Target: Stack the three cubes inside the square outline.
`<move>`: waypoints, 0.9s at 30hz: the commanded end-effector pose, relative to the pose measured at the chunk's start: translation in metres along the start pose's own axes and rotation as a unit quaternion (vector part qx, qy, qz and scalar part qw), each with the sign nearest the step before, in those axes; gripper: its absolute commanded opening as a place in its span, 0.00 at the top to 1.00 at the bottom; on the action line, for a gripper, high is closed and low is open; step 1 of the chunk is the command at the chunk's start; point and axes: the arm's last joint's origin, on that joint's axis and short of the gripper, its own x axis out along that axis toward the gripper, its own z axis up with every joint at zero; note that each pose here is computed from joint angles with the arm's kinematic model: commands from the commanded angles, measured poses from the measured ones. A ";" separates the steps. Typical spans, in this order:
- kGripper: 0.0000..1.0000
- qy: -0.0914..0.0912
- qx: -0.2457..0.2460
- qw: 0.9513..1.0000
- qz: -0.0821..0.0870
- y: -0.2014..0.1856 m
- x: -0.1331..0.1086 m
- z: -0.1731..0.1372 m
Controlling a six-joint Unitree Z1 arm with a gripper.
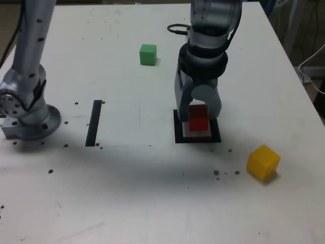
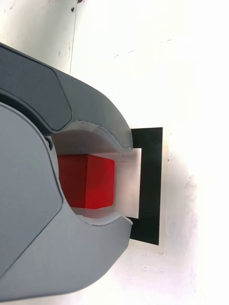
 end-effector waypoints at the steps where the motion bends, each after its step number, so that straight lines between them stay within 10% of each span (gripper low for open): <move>1: 0.64 0.002 0.002 1.000 0.001 0.002 0.001 0.000; 16: 0.40 0.006 0.012 1.000 -0.004 0.005 -0.003 -0.004; 27: 0.02 0.006 0.013 1.000 -0.007 0.006 -0.004 -0.006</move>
